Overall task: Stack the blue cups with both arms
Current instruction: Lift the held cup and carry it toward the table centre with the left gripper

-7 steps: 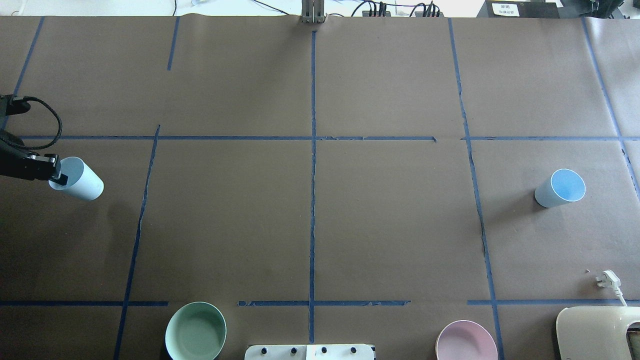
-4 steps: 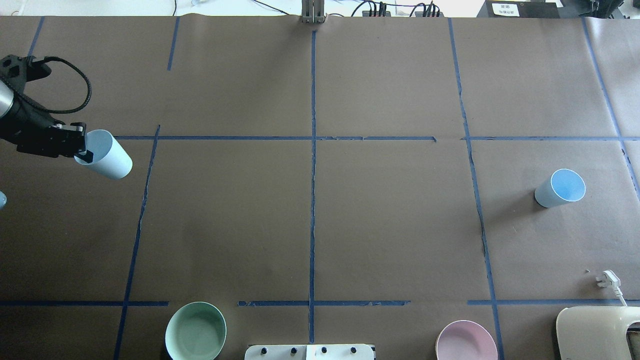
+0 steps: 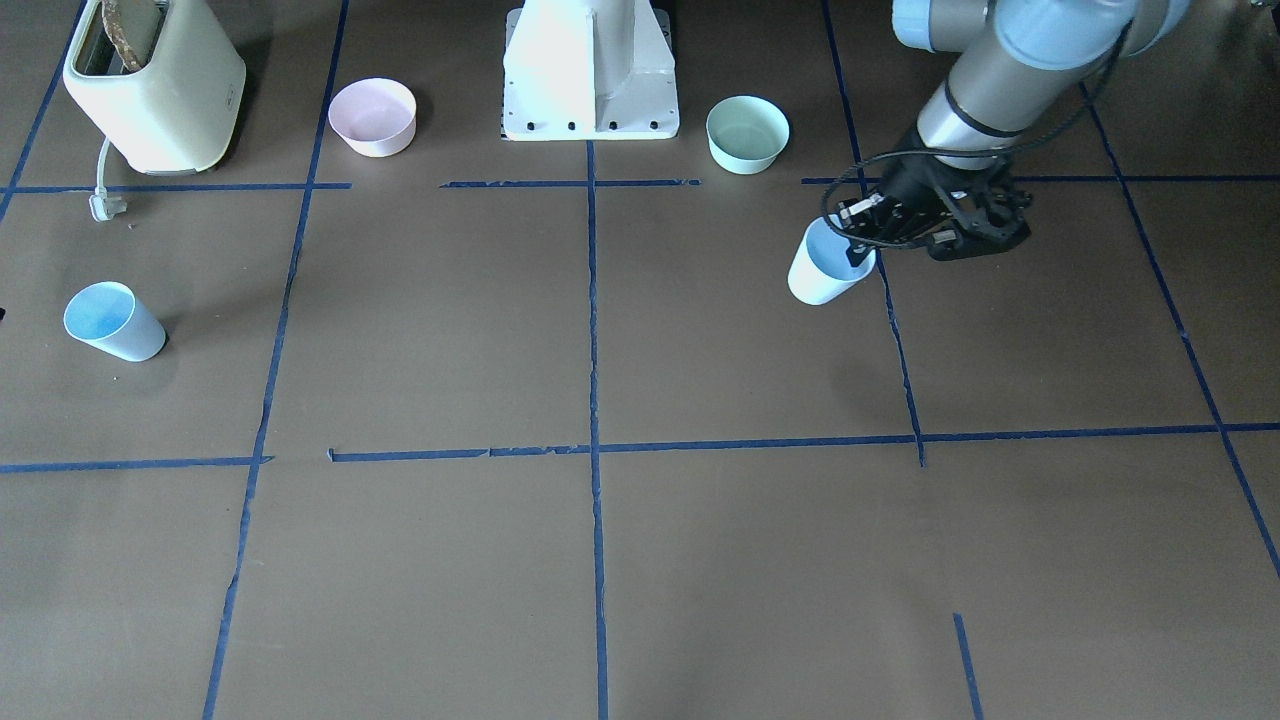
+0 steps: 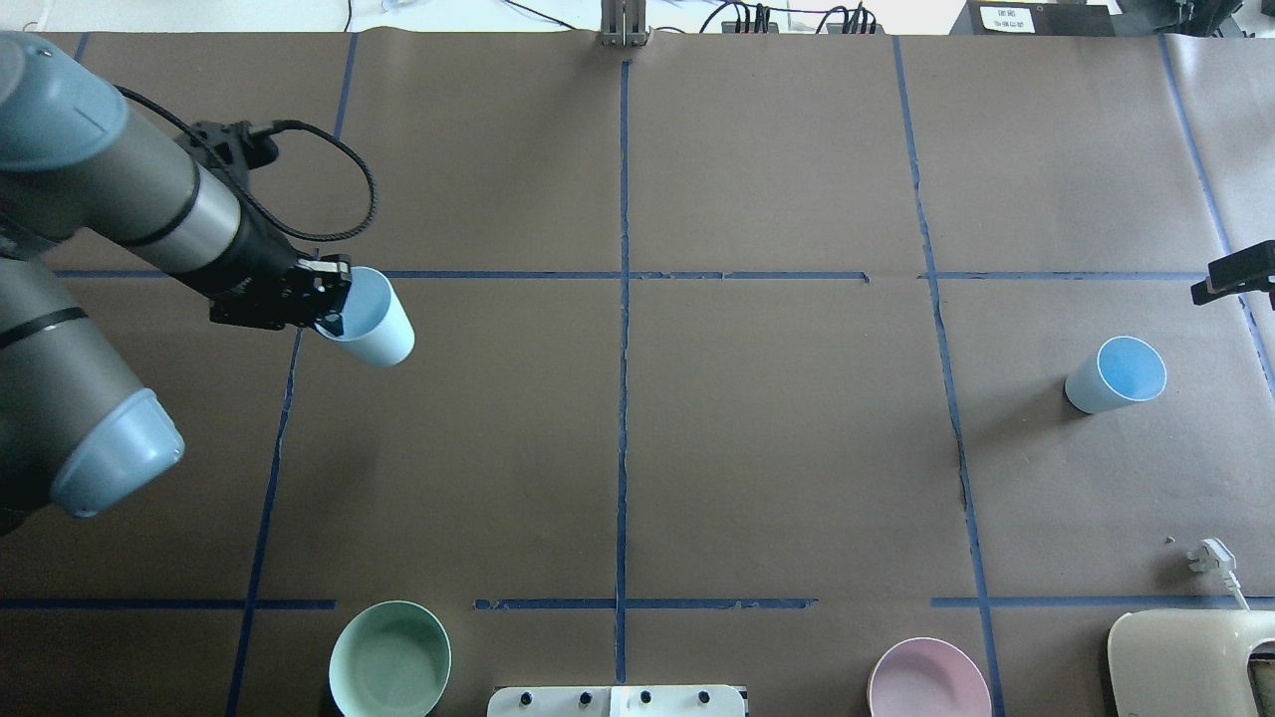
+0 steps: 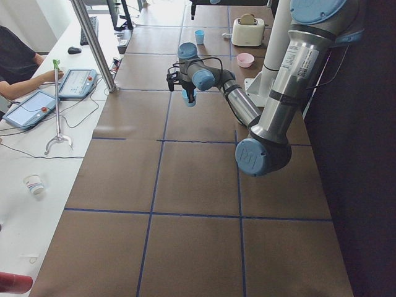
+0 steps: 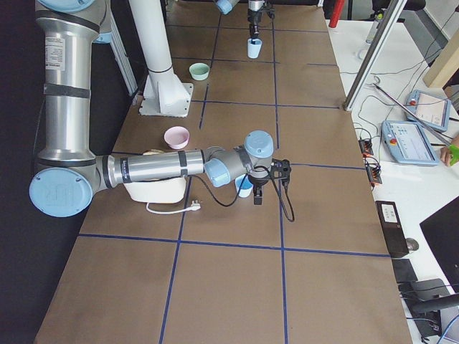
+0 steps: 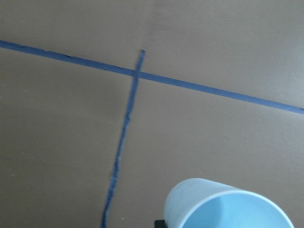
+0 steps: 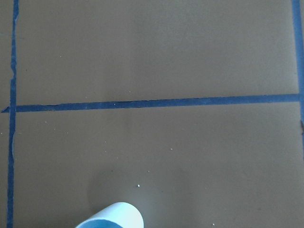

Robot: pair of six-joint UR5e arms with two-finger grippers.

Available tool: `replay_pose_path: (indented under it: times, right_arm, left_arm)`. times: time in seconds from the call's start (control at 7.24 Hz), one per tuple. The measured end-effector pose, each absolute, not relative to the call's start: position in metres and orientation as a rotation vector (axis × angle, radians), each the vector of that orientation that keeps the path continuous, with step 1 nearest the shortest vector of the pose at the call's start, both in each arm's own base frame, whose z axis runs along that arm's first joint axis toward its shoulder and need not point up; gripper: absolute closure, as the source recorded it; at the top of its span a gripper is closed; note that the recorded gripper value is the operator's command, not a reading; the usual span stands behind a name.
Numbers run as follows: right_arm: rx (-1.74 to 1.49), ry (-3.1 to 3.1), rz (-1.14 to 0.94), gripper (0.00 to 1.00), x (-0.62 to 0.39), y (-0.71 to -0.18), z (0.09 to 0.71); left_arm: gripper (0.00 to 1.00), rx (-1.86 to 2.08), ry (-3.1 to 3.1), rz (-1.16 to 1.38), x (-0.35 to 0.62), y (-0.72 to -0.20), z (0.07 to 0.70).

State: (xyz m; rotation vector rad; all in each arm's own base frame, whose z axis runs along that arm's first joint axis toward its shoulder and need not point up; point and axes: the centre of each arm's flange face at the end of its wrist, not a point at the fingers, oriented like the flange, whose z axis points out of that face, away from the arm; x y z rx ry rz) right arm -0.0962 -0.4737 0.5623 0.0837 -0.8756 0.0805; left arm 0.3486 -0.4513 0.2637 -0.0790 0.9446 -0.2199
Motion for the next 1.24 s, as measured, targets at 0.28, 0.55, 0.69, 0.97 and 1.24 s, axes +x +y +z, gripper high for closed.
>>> replay_pose_path:
  times: [0.28,0.55,0.69,0.97,1.24]
  right_arm:
    - [0.08,-0.884,0.08,0.0,-0.122,-0.466,0.561]
    - [0.064,-0.874,0.069,0.0,-0.135,-0.462,0.569]
    - [0.056,-0.87,0.065,0.0,-0.138,-0.461,0.572]
    - [0.05,-0.871,0.057,0.0,-0.141,-0.46,0.574]
    - [0.047,-0.873,0.055,0.0,-0.142,-0.459,0.574]
  left_arm:
    - [1.0,-0.066,0.931,-0.236,0.42,-0.428,0.226]
    - [1.0,-0.044,0.908,-0.248,0.473,-0.421,0.206]
    - [1.0,-0.034,0.902,-0.245,0.488,-0.42,0.2]
    - [1.0,-0.014,0.896,-0.233,0.52,-0.421,0.183]
    - [0.98,-0.015,0.899,-0.212,0.54,-0.415,0.172]
